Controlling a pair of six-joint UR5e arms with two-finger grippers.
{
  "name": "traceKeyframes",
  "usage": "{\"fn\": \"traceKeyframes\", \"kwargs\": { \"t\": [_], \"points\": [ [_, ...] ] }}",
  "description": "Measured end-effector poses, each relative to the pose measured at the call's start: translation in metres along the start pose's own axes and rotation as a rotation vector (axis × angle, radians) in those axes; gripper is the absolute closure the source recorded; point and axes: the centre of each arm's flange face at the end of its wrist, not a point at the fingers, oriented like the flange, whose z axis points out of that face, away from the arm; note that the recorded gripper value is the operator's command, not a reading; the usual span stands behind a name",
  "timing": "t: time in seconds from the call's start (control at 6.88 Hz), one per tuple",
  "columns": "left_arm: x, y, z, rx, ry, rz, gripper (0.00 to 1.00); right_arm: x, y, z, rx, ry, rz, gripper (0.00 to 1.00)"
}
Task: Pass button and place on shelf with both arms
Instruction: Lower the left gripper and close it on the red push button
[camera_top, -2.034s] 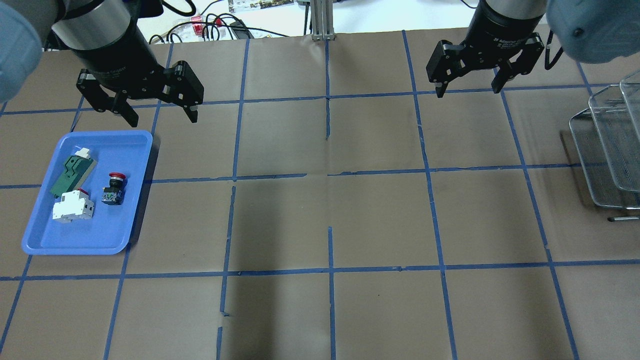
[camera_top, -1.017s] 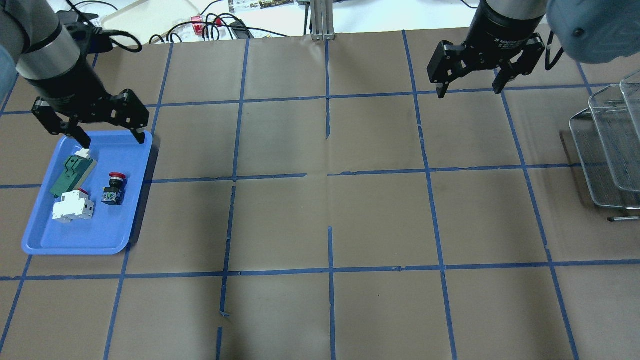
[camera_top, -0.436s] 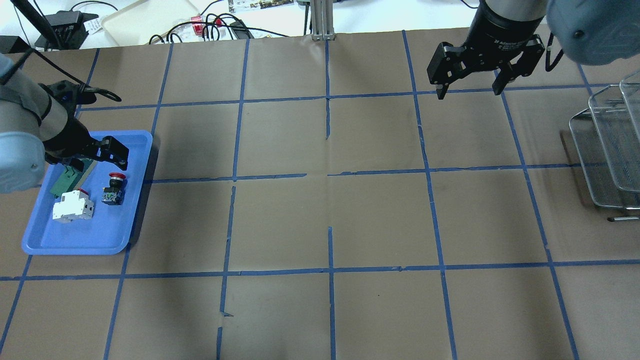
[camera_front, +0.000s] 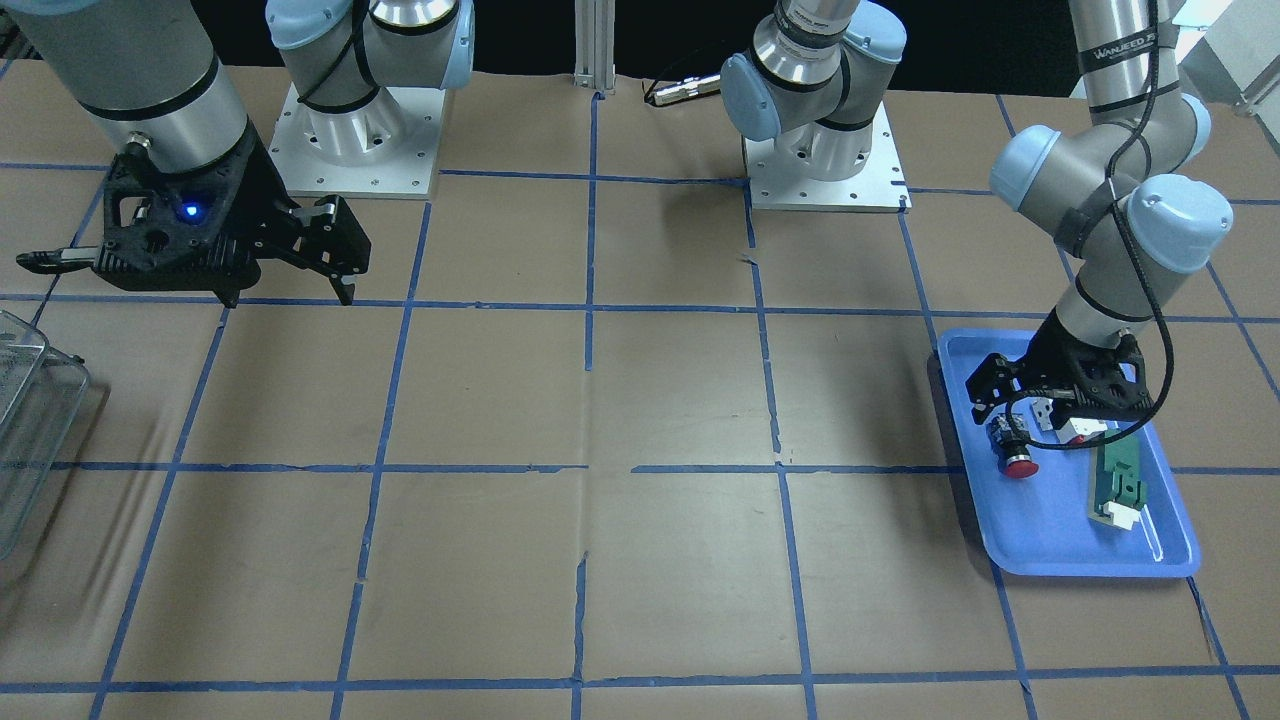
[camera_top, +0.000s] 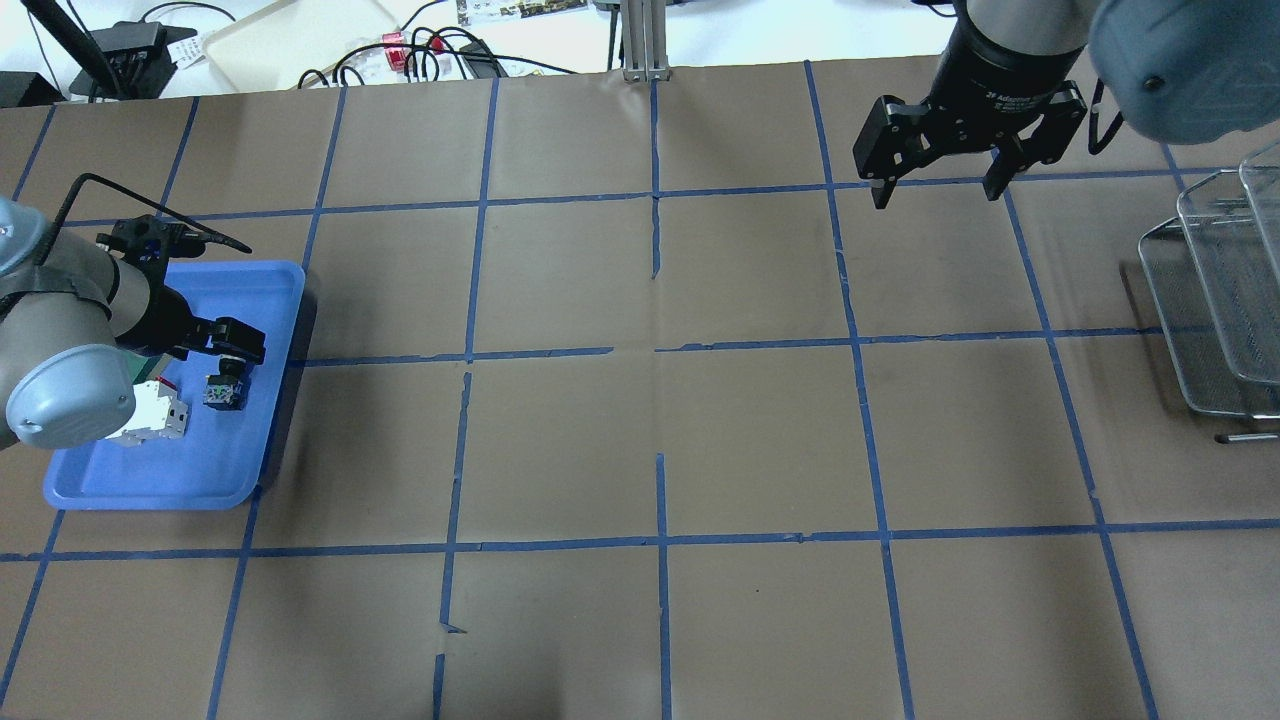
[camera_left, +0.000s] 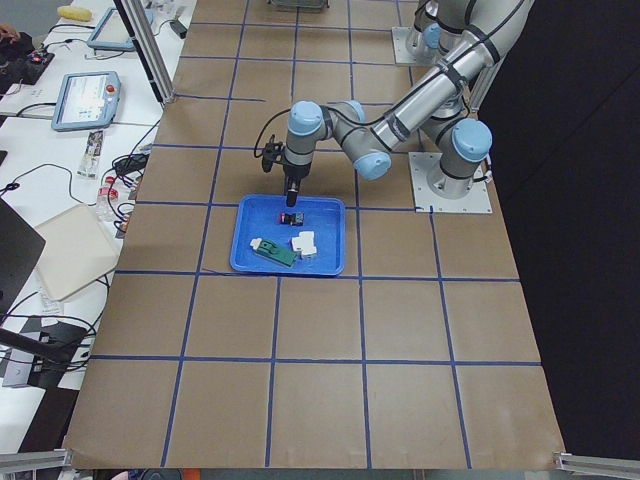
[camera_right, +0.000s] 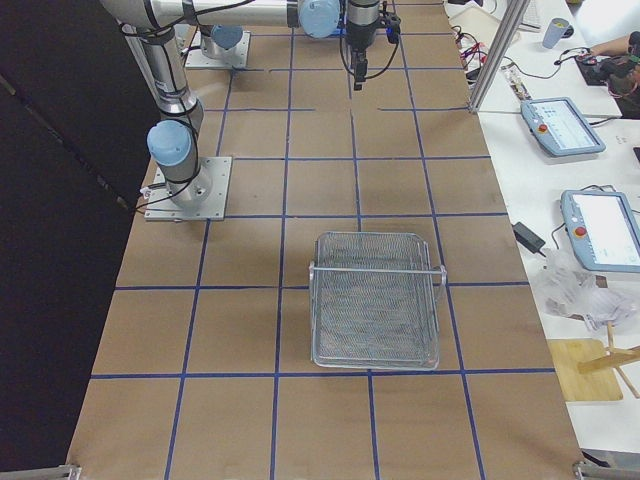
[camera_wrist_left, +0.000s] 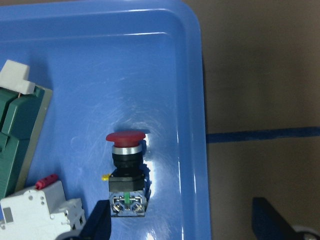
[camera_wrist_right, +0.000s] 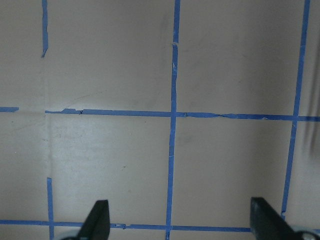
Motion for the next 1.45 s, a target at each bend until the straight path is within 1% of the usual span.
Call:
{"fn": "traceKeyframes", "kwargs": {
  "t": [0.29,0.58,0.87,1.02,1.16,1.31,1.45],
  "points": [
    [-0.016,0.004,0.021,-0.011,0.011,0.005,0.04,0.0,0.001,-0.001,0.002,0.002,0.0,0.0],
    [-0.028,0.01,0.03,-0.024,0.016,-0.018,0.06,-0.001,0.0,-0.001,0.008,-0.004,-0.001,0.0],
    [-0.027,0.019,0.043,-0.055,0.034,-0.027,0.06,-0.001,0.0,-0.002,0.012,-0.007,0.0,0.0],
    [-0.024,0.026,0.052,-0.075,0.047,-0.03,0.16,0.001,-0.001,-0.002,0.014,-0.007,0.002,0.0],
    [-0.023,0.031,0.059,-0.096,0.05,-0.031,0.18,0.001,-0.001,-0.003,0.014,-0.008,0.004,0.0],
    [-0.024,0.033,0.061,-0.108,0.039,-0.03,0.18,0.002,-0.001,-0.002,0.014,-0.008,0.004,0.0],
    [-0.027,0.033,0.06,-0.108,0.03,-0.031,0.18,0.002,-0.001,-0.002,0.014,-0.008,0.004,0.0]
  ]
}}
